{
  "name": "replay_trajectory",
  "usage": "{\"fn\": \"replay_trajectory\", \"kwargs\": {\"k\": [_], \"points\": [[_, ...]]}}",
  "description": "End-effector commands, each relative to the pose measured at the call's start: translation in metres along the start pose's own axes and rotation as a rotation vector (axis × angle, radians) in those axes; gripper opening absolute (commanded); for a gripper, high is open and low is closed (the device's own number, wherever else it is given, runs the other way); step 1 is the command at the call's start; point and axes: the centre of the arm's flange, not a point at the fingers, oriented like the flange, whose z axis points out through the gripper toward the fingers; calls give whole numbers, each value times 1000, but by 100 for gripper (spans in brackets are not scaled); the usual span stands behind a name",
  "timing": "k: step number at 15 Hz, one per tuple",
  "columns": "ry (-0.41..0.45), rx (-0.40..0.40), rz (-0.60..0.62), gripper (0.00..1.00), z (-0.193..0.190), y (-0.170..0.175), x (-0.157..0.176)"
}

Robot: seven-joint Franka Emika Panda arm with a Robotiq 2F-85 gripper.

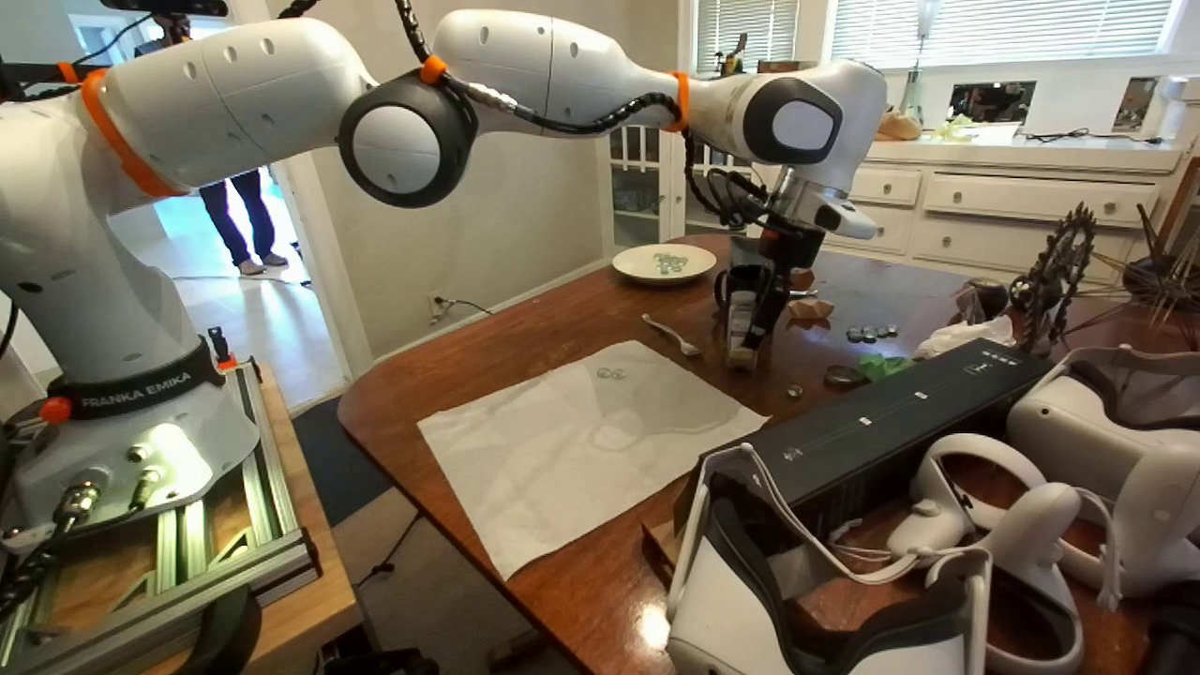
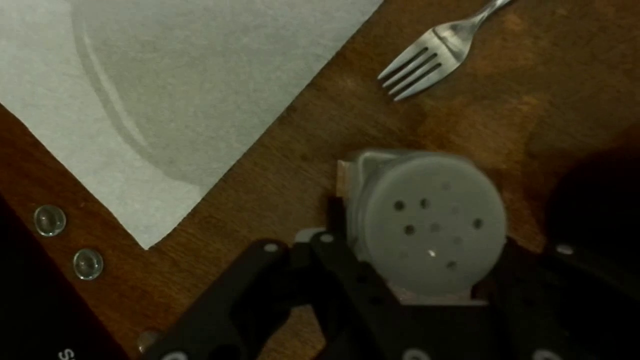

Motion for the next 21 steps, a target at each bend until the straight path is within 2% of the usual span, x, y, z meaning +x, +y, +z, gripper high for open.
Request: {"fn": "replay_trajectory", "kwargs": {"k": [1,4,11,15,21], "points": [[7,19,-12,24,4,13,-39],[37,47,4,24,-17,17,-52],[100,115,105,24,-99,30,-73],[104,190,139,24,-124,8,-75],[113,278,176,24,-131,-33,-73]]}}
